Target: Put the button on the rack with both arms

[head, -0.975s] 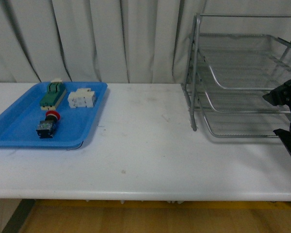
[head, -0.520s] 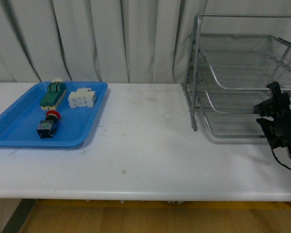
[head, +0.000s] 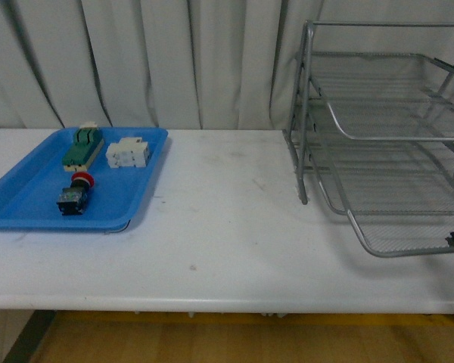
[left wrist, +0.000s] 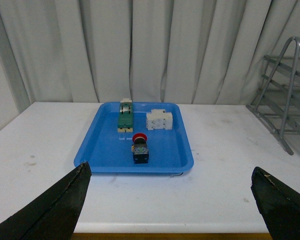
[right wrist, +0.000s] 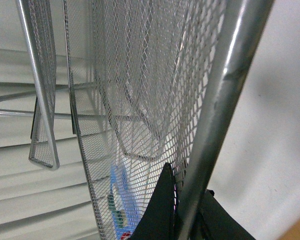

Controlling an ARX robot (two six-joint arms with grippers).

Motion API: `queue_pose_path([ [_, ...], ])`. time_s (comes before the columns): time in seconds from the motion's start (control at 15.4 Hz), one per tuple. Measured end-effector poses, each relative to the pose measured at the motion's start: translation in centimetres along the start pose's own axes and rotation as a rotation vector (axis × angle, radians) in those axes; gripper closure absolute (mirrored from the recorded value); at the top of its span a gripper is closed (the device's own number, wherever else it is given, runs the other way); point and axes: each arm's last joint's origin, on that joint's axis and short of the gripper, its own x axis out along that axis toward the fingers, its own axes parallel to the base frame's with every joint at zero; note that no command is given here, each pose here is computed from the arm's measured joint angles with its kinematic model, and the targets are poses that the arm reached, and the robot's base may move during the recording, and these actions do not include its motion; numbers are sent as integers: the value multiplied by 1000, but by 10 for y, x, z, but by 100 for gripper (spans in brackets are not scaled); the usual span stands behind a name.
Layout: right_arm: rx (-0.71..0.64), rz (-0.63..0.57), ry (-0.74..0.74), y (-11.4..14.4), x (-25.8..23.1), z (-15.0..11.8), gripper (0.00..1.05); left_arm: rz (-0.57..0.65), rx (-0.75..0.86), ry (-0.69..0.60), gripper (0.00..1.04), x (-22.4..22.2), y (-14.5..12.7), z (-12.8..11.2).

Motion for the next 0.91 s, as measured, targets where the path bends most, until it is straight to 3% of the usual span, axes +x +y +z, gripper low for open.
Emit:
queue_pose_path([
  [0.13, -5, -21, -1, -5, -11, 0, 101, 0, 0, 0, 7, 0, 0, 0],
  [0.46, -183, -77, -6, -14, -25, 2, 59, 0, 0, 0, 7, 0, 0, 0],
  [0.59, -268, -90, -11, -13, -40, 1, 37, 0, 0, 0, 7, 0, 0, 0],
  [0.65, -468, -97, -91, 2, -74, -3, 4, 0, 0, 0, 7, 0, 0, 0],
  [0.72, -768, -35, -120, 7, -102, -17, 16, 0, 0, 0, 7, 0, 0, 0],
  [0.85, -1039, -170, -5, -15, -111, -23, 34, 0, 0, -1, 7, 0, 0, 0],
  [0.91, -1215, -50, -119, 7, -115, -19, 49, 1, 0, 2, 7, 0, 0, 0],
])
